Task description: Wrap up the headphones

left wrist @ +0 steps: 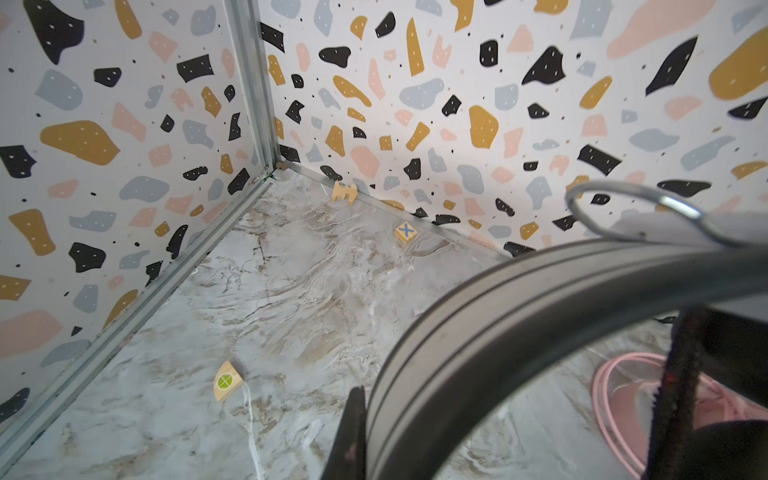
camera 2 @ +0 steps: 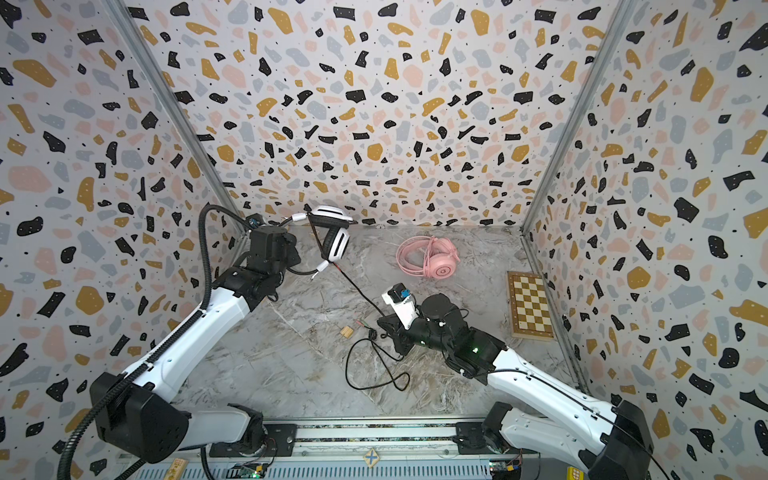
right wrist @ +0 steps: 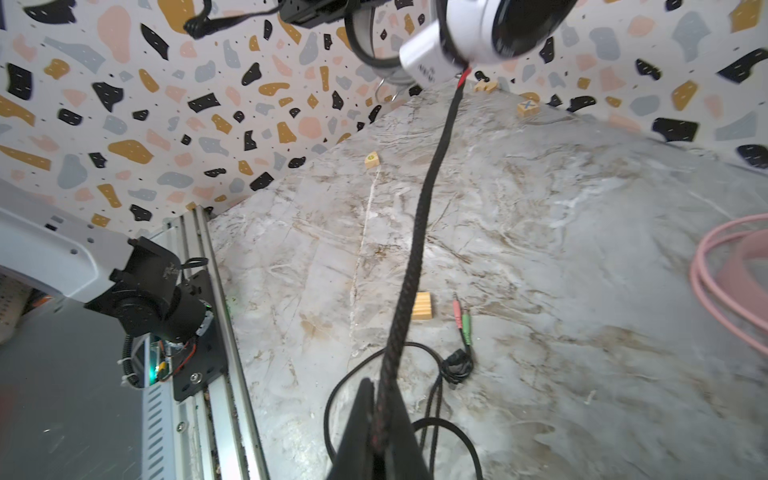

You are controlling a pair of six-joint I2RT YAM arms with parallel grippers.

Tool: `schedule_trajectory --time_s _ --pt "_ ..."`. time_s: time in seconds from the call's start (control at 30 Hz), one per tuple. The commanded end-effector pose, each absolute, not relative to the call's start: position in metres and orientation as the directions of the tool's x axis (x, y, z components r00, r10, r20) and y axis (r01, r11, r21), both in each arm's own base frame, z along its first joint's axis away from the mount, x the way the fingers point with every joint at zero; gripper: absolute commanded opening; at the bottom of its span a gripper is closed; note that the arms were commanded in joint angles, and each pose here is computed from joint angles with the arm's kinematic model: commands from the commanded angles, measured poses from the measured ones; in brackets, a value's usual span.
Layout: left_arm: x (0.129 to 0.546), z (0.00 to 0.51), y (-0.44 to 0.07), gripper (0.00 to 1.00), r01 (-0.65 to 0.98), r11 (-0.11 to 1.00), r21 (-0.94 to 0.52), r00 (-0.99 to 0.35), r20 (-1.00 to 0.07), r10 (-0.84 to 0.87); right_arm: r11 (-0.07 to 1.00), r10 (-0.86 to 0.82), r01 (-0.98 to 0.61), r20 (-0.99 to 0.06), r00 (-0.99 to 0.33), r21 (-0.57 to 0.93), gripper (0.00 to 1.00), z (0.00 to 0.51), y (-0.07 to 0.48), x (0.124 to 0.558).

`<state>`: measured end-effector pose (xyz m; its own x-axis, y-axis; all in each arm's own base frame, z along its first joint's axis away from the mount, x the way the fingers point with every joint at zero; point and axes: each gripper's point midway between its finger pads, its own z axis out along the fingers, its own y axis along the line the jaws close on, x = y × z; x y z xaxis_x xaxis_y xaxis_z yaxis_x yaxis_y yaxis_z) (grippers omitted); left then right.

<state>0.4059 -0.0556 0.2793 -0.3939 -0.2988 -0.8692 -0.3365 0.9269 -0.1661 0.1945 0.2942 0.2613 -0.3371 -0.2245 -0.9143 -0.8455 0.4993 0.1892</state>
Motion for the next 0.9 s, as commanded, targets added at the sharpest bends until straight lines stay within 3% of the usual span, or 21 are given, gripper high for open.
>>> schedule_trajectory --time_s 0.0,0.17,0.43,0.73,0.87 --pt "0.412 0.284 -0.070 0.00 -0.295 0.953 -0.072 -0.392 -0.900 -0.189 0.569 -0.232 -0.820 -0.943 -0.237 0.066 0.02 0.299 0.280 0.207" --pt "0.409 0.256 -0.093 0.00 -0.187 0.974 0.129 -0.538 -0.843 0.008 0.668 -0.170 -0.742 -0.982 -0.081 -0.055 0.02 0.358 0.260 0.224" --pt "0.385 0.225 -0.163 0.00 0.287 0.955 0.074 -0.671 -0.696 0.255 0.738 -0.187 -0.645 -0.978 0.089 -0.200 0.03 0.415 0.253 0.247" --pt "0.334 0.205 -0.187 0.00 0.506 0.862 0.033 -0.684 -0.593 0.425 0.748 -0.213 -0.629 -0.974 0.072 -0.210 0.04 0.426 0.254 0.284" --pt "0.316 0.215 -0.195 0.00 0.573 0.819 -0.023 -0.652 -0.619 0.439 0.743 -0.261 -0.630 -0.965 0.039 -0.227 0.04 0.410 0.252 0.303"
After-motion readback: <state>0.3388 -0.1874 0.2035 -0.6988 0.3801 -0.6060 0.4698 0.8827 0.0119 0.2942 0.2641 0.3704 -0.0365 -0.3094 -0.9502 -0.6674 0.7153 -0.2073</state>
